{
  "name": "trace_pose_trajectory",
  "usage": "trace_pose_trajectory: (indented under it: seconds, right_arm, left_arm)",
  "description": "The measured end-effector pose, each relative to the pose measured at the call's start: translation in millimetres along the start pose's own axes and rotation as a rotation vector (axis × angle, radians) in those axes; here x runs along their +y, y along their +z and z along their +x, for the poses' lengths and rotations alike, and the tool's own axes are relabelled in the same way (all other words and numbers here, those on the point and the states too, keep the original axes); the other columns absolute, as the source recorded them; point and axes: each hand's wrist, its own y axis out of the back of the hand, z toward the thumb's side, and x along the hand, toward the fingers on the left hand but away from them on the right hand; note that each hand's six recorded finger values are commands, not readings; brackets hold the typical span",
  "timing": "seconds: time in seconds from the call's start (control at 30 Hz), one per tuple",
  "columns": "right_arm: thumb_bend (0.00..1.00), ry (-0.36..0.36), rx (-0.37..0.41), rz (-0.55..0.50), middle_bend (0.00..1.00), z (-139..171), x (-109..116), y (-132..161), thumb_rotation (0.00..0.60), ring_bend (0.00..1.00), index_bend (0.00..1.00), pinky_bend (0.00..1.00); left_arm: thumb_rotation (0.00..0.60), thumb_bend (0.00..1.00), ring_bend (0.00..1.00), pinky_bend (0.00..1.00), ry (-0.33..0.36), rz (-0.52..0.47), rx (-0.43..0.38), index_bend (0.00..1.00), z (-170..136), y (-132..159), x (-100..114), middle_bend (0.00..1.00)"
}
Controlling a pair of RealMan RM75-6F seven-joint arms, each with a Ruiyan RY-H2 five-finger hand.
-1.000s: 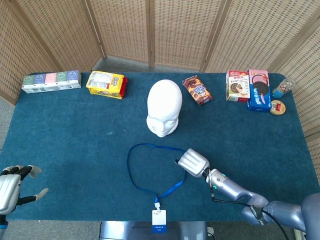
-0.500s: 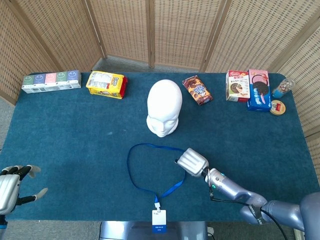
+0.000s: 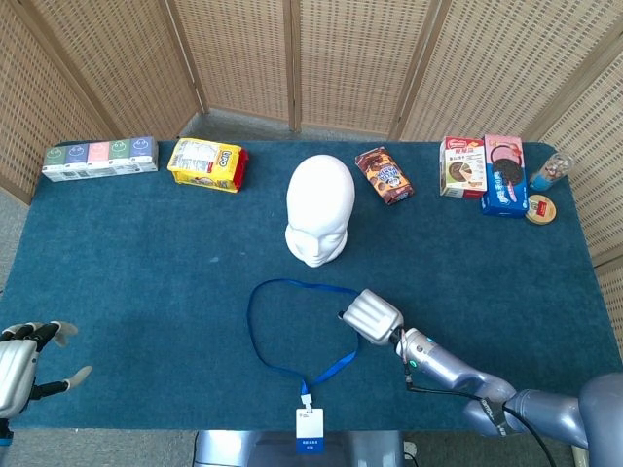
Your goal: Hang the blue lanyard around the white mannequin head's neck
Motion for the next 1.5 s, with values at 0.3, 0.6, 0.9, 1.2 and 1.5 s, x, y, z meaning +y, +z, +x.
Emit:
trace_pose_trajectory:
  seconds: [0.3,0.6,0.9,1.2,1.5]
  right_arm:
    - [0.43,-0.001,0.0,-0.01,0.98,-0.7,2.2,1.7,0.6,1.0,0.57,1.0]
    - [0.43,0.0,-0.004,-0.024,0.98,-1.7,1.0,3.3,0.6,1.0,0.59,1.0]
    - [0.43,-0.007,-0.01,-0.049,1.0,-2.6,3.3,3.8,0.6,1.0,0.64,1.0]
    - [0.44,-0.028,-0.03,-0.087,1.0,-0.9,6.3,1.5,0.6,1.0,0.68,1.0]
    - [0.44,-0.047,-0.043,-0.104,1.0,2.9,10.1,0.1,0.6,1.0,0.7,1.0]
  left_arm:
    - [0.466,0.11,0.36,0.28,0.001,-0.004,-0.002,0.37,0.6,-0.2,-1.4,0.49]
    - [0.467,0.11,0.36,0.28,-0.001,-0.003,-0.005,0.37,0.0,0.2,-1.9,0.49]
    - [0.466,0.11,0.36,0.28,-0.017,0.039,-0.052,0.37,5.1,8.8,-2.5,0.49]
    - [0.467,0.11,0.4,0.28,-0.014,0.104,-0.139,0.37,21.5,25.1,-0.1,0.49]
    - [0.493,0.12,0.56,0.45,0.011,0.218,-0.306,0.38,48.2,53.2,-3.4,0.6]
